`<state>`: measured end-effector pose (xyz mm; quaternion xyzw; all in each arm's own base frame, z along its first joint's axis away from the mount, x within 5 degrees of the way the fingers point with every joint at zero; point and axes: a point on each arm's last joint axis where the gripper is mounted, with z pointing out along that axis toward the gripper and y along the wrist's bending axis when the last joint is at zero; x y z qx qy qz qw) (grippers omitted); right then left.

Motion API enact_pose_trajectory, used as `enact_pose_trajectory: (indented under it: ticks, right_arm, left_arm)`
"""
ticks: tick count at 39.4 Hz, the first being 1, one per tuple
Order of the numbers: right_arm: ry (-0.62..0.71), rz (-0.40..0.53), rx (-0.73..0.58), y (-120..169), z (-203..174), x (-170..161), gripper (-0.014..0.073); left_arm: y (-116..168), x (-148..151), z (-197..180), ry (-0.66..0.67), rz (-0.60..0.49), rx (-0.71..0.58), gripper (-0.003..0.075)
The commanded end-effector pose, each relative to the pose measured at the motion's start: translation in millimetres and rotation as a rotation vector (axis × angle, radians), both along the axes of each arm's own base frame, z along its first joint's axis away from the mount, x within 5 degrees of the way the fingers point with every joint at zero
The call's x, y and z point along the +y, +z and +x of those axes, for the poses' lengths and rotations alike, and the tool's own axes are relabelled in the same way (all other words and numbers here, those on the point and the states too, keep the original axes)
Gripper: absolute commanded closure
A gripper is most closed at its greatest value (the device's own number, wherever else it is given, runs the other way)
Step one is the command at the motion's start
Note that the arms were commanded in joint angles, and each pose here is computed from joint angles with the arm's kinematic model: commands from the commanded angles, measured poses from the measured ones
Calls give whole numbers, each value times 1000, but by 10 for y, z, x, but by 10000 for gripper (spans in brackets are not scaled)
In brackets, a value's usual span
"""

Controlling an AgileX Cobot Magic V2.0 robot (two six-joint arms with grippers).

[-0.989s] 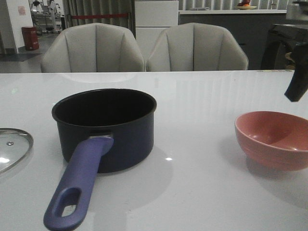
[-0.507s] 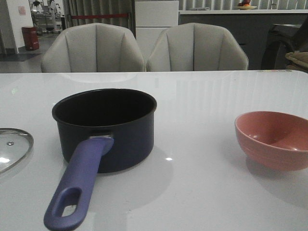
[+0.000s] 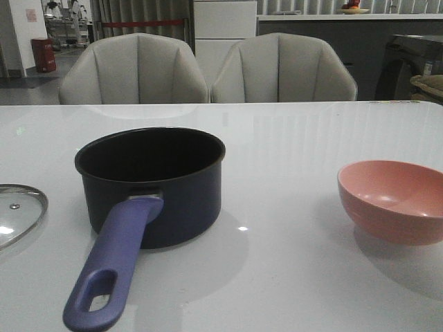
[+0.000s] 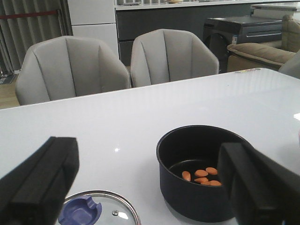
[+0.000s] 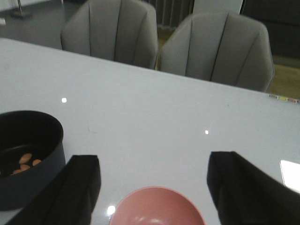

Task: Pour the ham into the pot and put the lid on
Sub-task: 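Release the bowl and raise the right gripper away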

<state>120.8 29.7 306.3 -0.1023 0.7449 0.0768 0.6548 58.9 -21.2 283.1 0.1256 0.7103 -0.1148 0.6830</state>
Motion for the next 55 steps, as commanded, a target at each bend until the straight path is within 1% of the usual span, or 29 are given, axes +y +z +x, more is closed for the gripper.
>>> enact_pose_trajectory:
  ticks: [1,5,7,11,16,18,20,22,24,25,26,27,28,30,55]
  right_arm:
    - [-38,44,-143,48,-189,-75,20]
    - [-55,66,-193,-85,-337,-121,20]
    - [-54,96,-190,-148,-384,-130,20]
    - [-38,125,-164,-249,-440,-126,20]
    - [-24,119,-129,-313,-441,-112,20]
    - [-27,118,-128,-322,-439,-113,37]
    - [-29,118,-129,-330,-437,-115,76]
    - [-29,118,-128,-333,-437,-115,142]
    - [-29,118,-127,-334,-437,-115,233]
    - [-29,118,-127,-334,-437,-115,306]
    - [-29,118,-127,-334,-437,-115,351]
    - [-28,118,-126,-336,-437,-114,424]
    - [-27,118,-125,-337,-437,-113,475]
    - [-27,118,-124,-337,-437,-113,439]
    - [-28,118,-124,-337,-437,-114,444]
  left_arm:
    - [154,-2,-4,-7,-37,-90,83]
    - [154,-2,-4,-7,-37,-90,83]
    - [154,-2,-4,-7,-37,-90,83]
    - [154,-2,-4,-7,-37,-90,83]
    - [154,-2,-4,-7,-37,-90,83]
    - [154,-2,-4,-7,-37,-90,83]
    - [154,-2,-4,-7,-37,-90,83]
    - [154,-2,-4,-7,-37,-90,83]
    - [154,-2,-4,-7,-37,-90,83]
    - [154,-2,-4,-7,-37,-90,83]
    - [154,-2,-4,-7,-37,-90,83]
    - [154,-2,-4,-7,-37,-90,83]
    - [154,-2,-4,-7,-37,-90,83]
    - [154,-2,-4,-7,-37,-90,83]
    - [155,-3,-4,-8,-44,-89,83]
